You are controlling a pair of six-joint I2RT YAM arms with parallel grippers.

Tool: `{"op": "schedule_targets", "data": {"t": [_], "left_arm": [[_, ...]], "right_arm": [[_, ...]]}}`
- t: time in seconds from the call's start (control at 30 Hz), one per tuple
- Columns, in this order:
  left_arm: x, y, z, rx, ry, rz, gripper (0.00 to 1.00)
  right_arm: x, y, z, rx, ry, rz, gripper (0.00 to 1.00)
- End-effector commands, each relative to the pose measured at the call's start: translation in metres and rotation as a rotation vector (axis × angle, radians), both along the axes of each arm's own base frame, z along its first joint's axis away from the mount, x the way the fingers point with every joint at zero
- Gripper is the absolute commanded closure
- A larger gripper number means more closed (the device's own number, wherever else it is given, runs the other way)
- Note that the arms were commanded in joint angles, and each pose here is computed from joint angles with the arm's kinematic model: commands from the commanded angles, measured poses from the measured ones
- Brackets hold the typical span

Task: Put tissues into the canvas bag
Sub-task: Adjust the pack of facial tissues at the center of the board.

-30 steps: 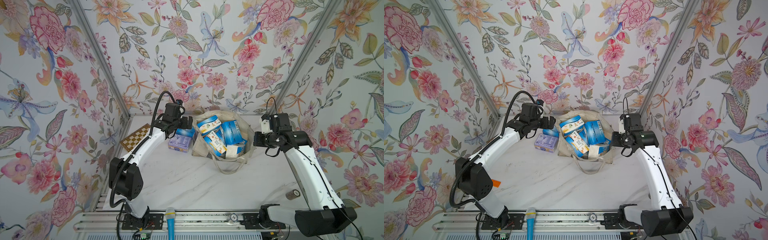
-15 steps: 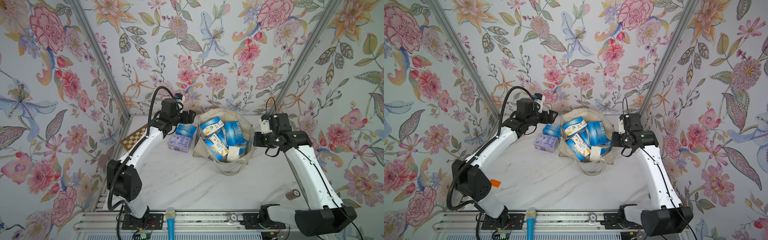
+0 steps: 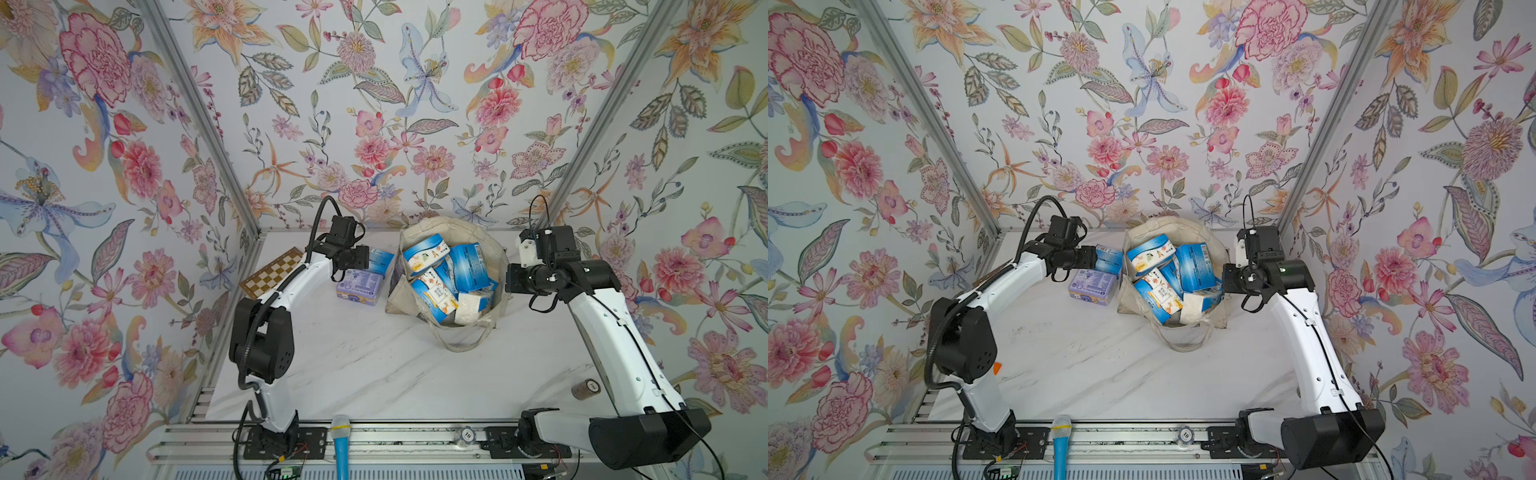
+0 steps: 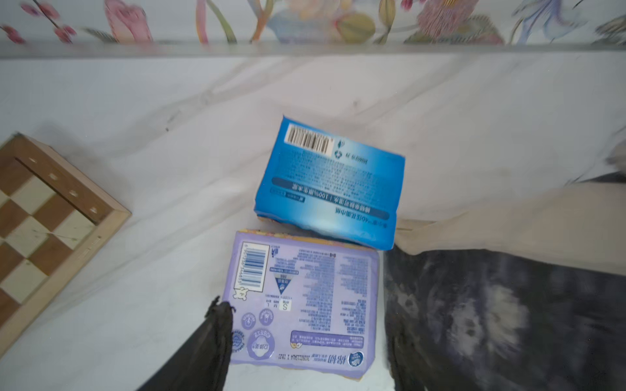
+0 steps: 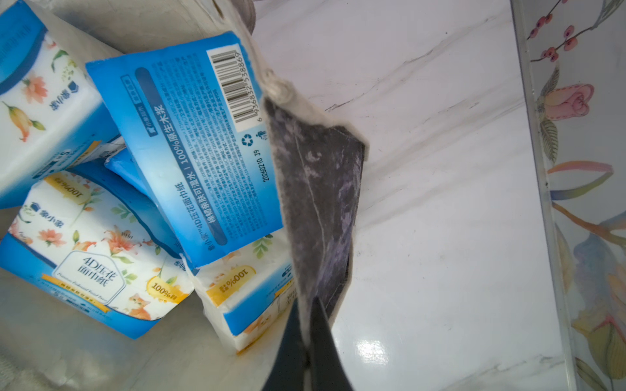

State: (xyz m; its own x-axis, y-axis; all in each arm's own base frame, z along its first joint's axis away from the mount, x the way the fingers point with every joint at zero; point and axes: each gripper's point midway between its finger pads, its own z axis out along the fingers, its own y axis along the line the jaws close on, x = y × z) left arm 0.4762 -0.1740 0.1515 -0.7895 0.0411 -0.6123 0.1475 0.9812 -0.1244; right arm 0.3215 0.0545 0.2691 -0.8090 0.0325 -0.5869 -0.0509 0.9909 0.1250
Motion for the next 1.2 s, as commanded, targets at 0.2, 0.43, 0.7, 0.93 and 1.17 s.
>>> {"op": "schedule_targets", "data": {"t": [0.2, 0.43, 0.7, 0.93, 1.17], "left_arm": [[-0.005, -0.024, -0.054, 0.09, 0.109, -0.06, 0.32], [-0.026, -0.009, -0.084, 0.196, 0.195, -0.07, 0.33], [-0.062, 0.021, -0.11, 0.344, 0.307, -0.101, 0.35], [-0.078, 0.039, -0.097, 0.44, 0.334, -0.125, 0.35], [-0.095, 0.062, -0.09, 0.533, 0.376, -0.113, 0.34]], "right_arm": [[0.01, 0.003, 0.019, 0.002, -0.071, 0.019, 1.0], [0.01, 0.002, 0.021, -0.006, -0.08, 0.025, 1.0], [0.01, 0.003, 0.022, -0.005, -0.084, 0.032, 1.0], [0.011, 0.004, 0.023, -0.001, -0.092, 0.036, 1.0], [0.008, 0.002, 0.025, -0.005, -0.1, 0.035, 1.0]]}}
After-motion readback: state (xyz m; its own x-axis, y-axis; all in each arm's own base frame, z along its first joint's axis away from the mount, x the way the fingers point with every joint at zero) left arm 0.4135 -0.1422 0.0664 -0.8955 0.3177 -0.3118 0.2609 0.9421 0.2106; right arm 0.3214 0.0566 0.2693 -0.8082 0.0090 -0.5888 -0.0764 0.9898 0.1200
